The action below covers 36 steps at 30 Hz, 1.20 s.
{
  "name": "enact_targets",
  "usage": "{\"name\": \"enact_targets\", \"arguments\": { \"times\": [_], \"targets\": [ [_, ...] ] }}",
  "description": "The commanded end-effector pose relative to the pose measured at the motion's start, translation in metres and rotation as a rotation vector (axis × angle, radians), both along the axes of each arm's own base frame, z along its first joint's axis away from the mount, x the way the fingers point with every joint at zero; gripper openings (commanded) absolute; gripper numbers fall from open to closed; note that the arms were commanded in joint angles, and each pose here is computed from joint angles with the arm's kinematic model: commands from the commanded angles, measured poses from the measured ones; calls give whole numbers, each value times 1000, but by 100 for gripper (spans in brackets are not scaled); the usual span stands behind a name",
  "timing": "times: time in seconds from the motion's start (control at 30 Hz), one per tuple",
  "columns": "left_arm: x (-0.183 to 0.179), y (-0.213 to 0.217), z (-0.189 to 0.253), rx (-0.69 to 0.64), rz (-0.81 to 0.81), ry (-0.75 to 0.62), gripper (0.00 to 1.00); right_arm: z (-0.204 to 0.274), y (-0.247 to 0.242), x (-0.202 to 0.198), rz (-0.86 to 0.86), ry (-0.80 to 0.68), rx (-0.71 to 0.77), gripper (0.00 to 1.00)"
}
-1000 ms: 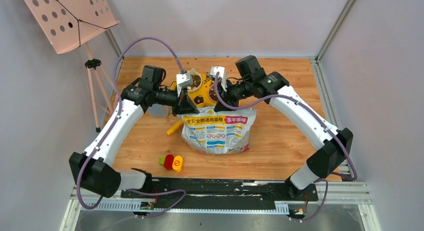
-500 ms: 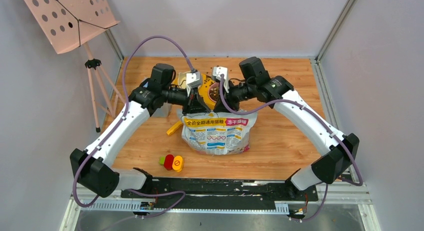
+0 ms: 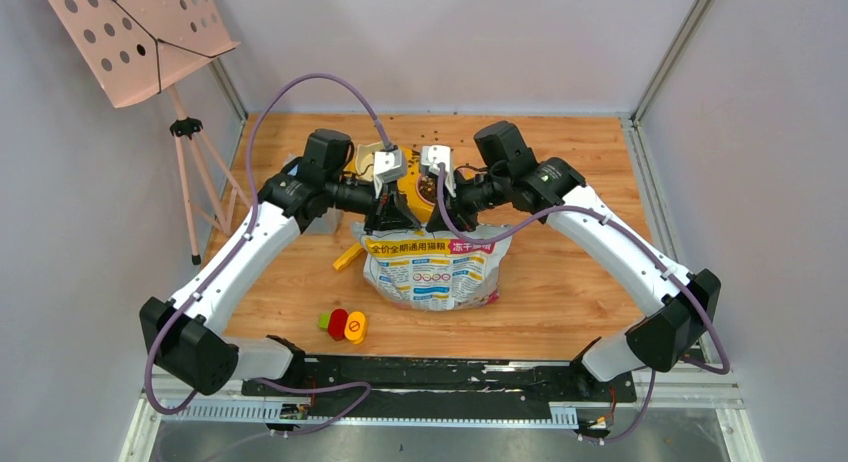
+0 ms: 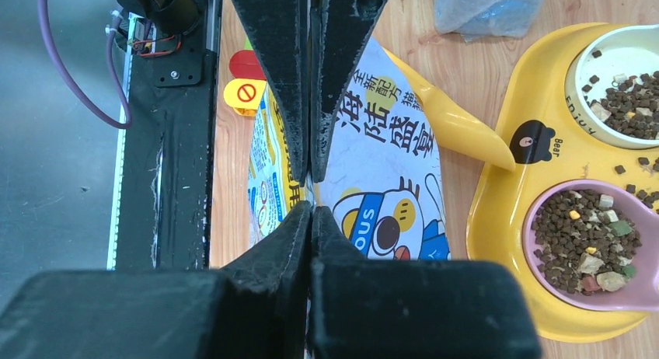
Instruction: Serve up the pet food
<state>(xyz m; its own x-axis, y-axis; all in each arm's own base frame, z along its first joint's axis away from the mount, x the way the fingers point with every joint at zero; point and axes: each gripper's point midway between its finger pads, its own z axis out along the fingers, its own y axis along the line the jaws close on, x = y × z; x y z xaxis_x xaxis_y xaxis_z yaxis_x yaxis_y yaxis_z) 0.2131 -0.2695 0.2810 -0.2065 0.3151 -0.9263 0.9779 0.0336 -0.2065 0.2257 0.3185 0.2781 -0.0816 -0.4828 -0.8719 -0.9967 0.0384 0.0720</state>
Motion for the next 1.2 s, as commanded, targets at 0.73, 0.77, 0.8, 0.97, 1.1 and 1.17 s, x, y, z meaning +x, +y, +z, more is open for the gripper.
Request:
{"name": "enact_targets", "arguments": {
  "times": [0.73,0.77,0.8,0.97,1.1,1.17],
  "targets": [
    [-10,20,6,89,7,-140,0,2,-60,-2,-109,-106,-128,9],
    [-12,21,7,88,9,-145,0,1,-62,-7,-105,-104,-130,6],
    [-12,22,7,90,11,-143,0,-2,-64,-8,-108,-95,-137,9],
    [-12,26,4,105,29,-154,0,-11,-68,-17,-83,-45,-133,0],
    [-12,30,1,111,31,-152,0,-14,-71,-6,-144,-45,-170,32],
    [-12,29,0,106,32,-143,0,-15,-76,0,-161,-80,-192,30]
  ]
}}
